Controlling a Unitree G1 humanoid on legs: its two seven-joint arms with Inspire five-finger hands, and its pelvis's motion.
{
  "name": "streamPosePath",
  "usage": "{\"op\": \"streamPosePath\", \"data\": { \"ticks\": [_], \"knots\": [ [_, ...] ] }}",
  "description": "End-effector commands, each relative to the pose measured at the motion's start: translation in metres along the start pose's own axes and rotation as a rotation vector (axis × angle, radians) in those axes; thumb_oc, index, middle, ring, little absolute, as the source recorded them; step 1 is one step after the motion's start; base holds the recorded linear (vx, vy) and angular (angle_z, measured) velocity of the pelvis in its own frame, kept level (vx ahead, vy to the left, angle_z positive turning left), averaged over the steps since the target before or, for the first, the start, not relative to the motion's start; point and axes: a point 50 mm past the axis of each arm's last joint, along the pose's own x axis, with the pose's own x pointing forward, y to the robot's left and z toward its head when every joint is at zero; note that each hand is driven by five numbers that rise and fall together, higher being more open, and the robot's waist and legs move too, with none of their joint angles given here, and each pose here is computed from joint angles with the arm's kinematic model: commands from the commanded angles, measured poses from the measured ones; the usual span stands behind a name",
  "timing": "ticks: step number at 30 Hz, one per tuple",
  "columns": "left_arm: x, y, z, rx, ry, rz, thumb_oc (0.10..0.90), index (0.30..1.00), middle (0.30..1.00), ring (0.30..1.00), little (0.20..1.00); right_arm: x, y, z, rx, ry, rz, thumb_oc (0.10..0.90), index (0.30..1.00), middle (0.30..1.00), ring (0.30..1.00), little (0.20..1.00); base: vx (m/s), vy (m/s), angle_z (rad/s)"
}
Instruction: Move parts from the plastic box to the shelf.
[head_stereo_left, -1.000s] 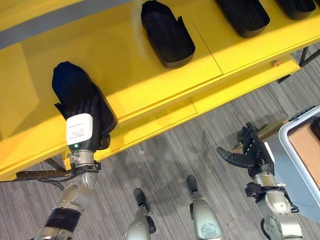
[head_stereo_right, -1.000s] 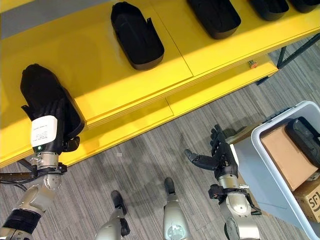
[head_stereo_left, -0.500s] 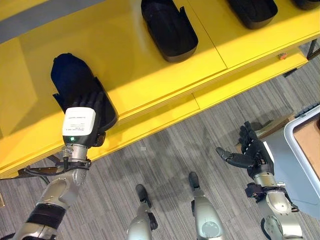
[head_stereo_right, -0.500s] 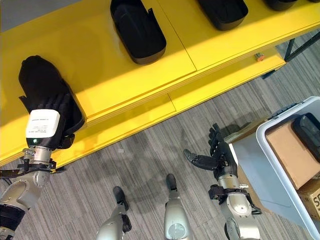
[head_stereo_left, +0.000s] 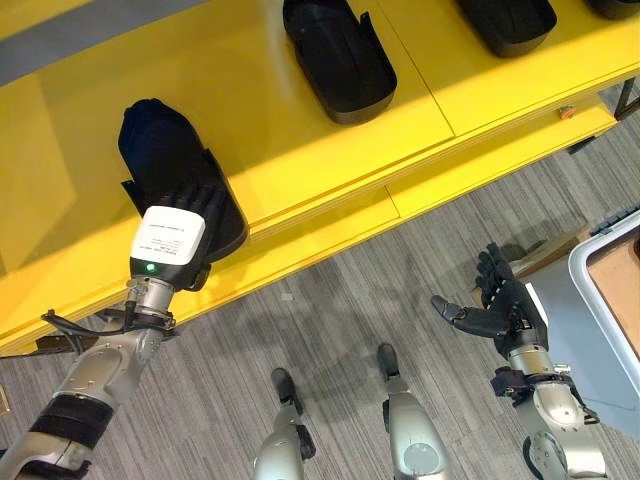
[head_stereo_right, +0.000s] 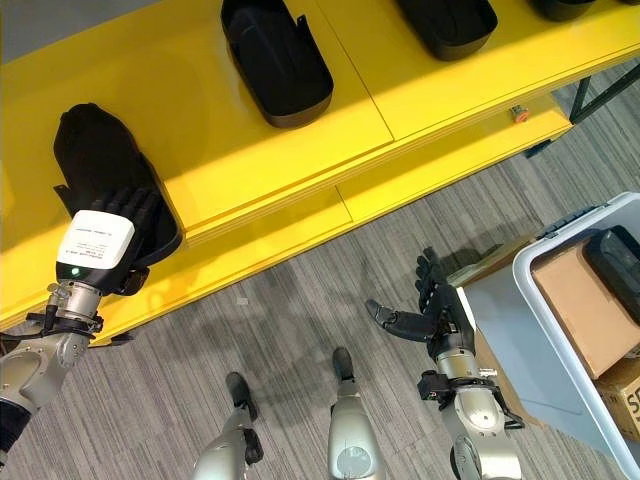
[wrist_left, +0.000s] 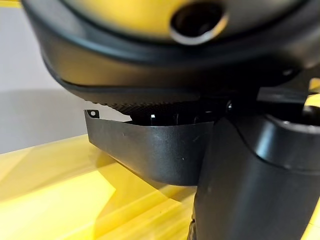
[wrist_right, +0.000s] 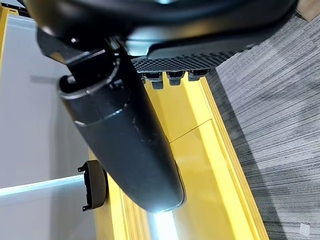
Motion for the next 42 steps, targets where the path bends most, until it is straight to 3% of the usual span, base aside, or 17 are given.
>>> {"op": "streamPosePath", "data": {
  "ticks": [1,15,42],
  "knots": [
    [0.038,0.091,-0.046,0.204,0.097,0.346,0.900,1.000,1.000,1.000,1.000,-0.008,-0.018,0.041,-0.026,-0.216,-0.034,0.900,1.000,1.000,1.000,1.000,0.00,0.000,0.00],
    [0.031,0.119,-0.044,0.113,0.093,0.505,0.900,1.000,1.000,1.000,1.000,-0.013,-0.021,0.037,-0.040,-0.194,-0.040,0.900,1.000,1.000,1.000,1.000,0.00,0.000,0.02],
    [0.029,0.152,-0.045,0.059,0.077,0.647,0.900,1.000,1.000,1.000,1.000,-0.014,-0.022,0.038,-0.065,-0.185,-0.034,0.900,1.000,1.000,1.000,1.000,0.00,0.000,0.00]
  ]
}}
